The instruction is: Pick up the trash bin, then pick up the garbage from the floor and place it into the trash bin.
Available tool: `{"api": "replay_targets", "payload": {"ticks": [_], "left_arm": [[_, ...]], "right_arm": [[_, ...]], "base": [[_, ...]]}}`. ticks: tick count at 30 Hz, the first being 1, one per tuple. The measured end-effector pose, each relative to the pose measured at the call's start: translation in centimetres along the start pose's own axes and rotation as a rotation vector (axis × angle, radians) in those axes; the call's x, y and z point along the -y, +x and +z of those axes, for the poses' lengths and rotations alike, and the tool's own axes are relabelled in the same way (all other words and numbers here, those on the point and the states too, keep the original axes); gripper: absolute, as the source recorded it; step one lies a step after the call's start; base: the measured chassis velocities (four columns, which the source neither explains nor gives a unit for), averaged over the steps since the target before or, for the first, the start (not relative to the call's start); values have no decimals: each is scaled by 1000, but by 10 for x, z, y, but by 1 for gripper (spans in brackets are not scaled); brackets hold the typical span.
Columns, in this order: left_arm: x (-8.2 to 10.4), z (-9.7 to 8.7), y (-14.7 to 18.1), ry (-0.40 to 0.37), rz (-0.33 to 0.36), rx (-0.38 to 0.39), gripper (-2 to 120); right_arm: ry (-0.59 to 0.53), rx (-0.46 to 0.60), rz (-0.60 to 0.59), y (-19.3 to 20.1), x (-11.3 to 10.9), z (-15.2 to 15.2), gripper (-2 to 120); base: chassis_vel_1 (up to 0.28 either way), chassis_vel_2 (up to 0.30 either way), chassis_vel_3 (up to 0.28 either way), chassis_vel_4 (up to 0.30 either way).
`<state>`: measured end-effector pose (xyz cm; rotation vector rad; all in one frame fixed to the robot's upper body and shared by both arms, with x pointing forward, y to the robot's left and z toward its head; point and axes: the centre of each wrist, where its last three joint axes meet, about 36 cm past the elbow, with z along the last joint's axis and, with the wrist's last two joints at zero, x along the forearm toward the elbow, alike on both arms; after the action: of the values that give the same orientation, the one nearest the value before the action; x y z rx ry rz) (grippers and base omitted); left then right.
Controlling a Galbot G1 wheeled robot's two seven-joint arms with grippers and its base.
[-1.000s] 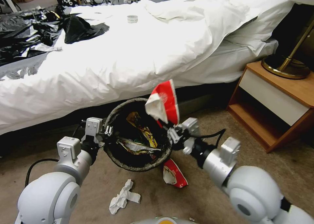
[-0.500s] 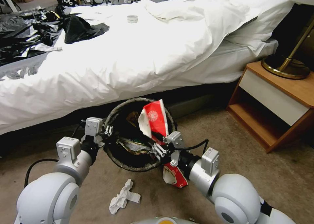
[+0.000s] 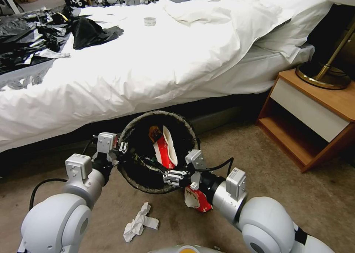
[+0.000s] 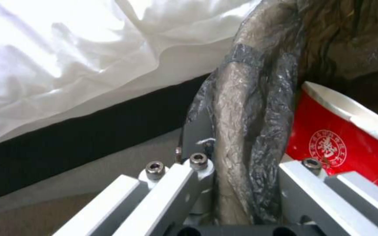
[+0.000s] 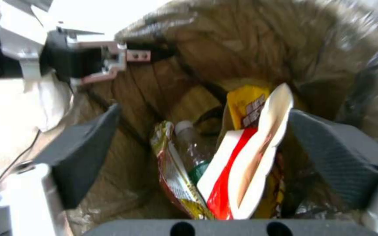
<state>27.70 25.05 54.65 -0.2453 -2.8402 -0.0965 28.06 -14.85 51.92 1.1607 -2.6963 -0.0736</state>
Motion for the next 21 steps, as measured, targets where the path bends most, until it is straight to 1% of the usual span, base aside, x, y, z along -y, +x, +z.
{"api": "replay_targets", "payload": {"ticks": [3,9,12,13,15,16,18,19,21], "left_arm": [[0,0,-1,0,0,-1,1],[-1,1,-2,-1,-2,-2,1],[-5,0,-1,-7,-9,0,1],[-5,0,-1,-7,-9,0,1],[-7,0,-1,-8,-11,1,1],[-7,0,-1,-8,-11,1,1],[-8,-1,0,-10,-14,3,1],[-8,-1,0,-10,-14,3,1],[-9,-1,0,-12,-15,7,1]], "right_arm": [[6,26,13,7,1,-8,100],[22,86,53,21,4,-25,100],[27,136,147,30,11,-32,100],[27,136,147,30,11,-32,100],[19,164,213,34,19,-35,100],[19,164,213,34,19,-35,100],[17,196,263,39,26,-37,100],[17,196,263,39,26,-37,100],[14,243,322,45,34,-38,100]], "base": [[0,0,0,0],[0,0,0,0],[0,0,0,0],[0,0,0,0],[0,0,0,0],[0,0,0,0],[0,0,0,0],[0,0,0,0],[0,0,0,0]]}}
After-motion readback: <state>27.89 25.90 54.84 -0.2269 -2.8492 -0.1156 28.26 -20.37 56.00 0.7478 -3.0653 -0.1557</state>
